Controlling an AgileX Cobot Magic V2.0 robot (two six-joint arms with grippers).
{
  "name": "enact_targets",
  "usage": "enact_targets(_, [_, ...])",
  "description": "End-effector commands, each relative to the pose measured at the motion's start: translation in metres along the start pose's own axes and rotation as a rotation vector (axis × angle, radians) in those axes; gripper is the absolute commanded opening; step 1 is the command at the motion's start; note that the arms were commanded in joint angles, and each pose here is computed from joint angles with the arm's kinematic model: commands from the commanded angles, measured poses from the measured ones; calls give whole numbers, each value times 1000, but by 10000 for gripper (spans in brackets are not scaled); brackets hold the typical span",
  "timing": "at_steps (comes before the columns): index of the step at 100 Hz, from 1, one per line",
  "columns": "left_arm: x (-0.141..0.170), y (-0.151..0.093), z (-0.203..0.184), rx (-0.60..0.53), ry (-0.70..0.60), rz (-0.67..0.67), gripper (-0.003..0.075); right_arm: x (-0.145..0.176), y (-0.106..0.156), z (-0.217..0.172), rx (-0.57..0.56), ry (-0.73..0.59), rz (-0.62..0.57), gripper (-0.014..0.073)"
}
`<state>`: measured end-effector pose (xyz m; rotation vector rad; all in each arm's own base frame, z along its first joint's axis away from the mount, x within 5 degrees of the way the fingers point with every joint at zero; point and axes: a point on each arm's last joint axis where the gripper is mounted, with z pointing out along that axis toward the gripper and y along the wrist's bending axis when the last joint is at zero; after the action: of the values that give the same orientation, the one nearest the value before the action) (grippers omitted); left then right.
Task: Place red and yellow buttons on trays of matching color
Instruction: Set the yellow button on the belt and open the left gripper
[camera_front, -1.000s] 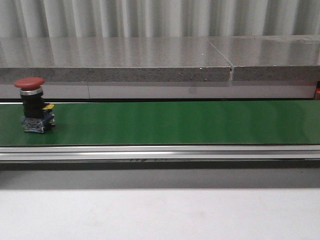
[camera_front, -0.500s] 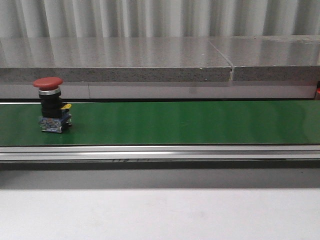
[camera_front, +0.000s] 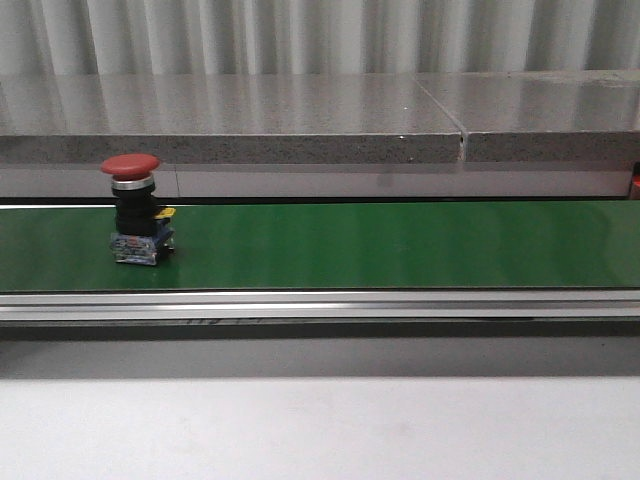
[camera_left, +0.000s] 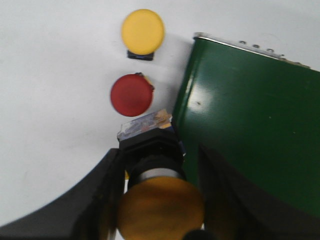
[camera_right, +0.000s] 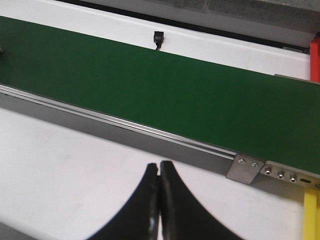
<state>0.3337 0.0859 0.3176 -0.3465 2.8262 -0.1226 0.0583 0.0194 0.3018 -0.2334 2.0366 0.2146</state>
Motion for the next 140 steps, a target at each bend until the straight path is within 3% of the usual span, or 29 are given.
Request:
enact_targets(1, [0,-20,-20,29,-95,45,-13,-13,0,-4,-1,-89,-5,-65])
enact_targets(26, [1,-47,-4,52,-76,121,-13,-13,0,-4,-1,-89,-5,-65])
enact_targets(54, [0,-48,24,40,48,130,6,-13,0,-4,-1,-89,-5,-65])
enact_targets(63, [0,-48,24,41,52,145,87,-13,0,-4,-1,-89,-5,-65])
enact_targets(83, [0,-50,24,60,47,149,433,-13,0,-4,-1,-89,-5,-65])
enact_targets(92, [-2,-50,24,64,31,147,506,-13,0,-4,-1,-89,-5,-65])
enact_targets(115, [-5,-53,22,85,0,138,504,-13,0,-4,-1,-89,-5,-65])
enact_targets(140, [-9,-57,-5,115,-178,136,496,-13,0,-4,-1,-89,-5,-65])
